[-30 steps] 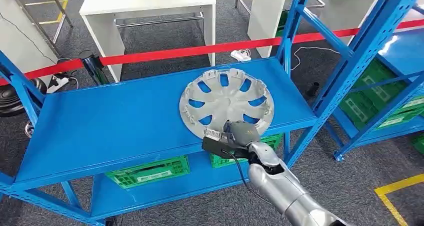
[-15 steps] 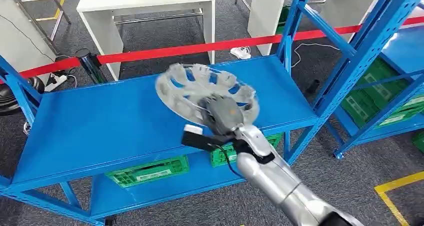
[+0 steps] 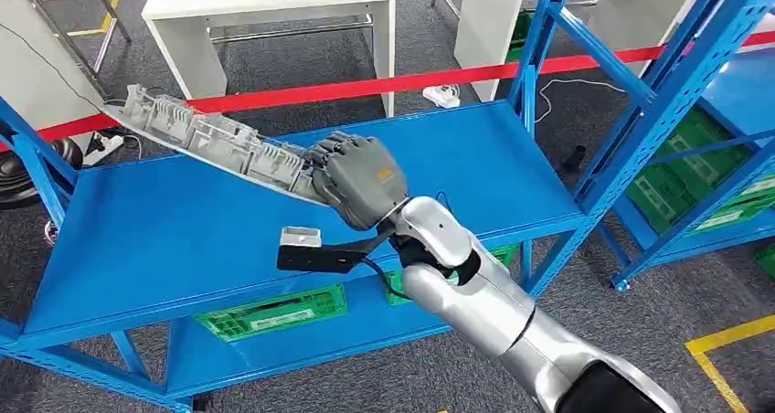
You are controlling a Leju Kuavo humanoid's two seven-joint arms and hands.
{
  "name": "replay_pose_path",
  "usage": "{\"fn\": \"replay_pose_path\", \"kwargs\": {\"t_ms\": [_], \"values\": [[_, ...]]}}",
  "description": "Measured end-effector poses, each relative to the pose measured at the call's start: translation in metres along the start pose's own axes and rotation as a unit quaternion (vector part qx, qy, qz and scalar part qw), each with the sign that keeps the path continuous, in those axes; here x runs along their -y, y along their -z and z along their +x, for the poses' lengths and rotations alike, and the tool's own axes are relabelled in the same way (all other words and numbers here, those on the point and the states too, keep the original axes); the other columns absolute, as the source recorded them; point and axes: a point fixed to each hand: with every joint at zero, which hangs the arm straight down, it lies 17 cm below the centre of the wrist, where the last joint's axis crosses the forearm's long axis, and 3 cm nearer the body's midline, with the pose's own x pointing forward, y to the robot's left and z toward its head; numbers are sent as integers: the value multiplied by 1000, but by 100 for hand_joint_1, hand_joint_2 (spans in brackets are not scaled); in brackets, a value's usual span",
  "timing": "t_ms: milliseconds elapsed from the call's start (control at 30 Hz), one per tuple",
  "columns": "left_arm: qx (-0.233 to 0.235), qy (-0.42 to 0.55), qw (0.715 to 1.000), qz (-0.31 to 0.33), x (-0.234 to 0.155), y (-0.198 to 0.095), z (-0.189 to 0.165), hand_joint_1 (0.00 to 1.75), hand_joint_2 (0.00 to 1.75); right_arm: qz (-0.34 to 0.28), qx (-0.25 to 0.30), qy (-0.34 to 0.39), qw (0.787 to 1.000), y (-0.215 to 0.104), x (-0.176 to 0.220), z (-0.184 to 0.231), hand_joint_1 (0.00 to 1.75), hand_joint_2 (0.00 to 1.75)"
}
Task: Take the parts from the cabinet and place them on the table.
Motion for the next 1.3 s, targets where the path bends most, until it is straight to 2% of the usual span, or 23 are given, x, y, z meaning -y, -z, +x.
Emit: {"fn": "replay_pose_path", "kwargs": {"t_ms": [500,633,900,1300], "values": [[-2,-32,999,13,-5,1,3,0,175,-6,0,-9,1000,-5,5,-4,175,175],[-14,-35,999,7,-2,0,2,0,175,-5,1,-14,1000,-6,5,-6,175,175],[-29,-46,999,6,-2,0,-3,0,175,-38,20,-41,998,-2,19,3,175,175],[-29,-46,998,6,-2,0,-2,0,175,-24,5,-71,997,3,18,-3,175,175]]}}
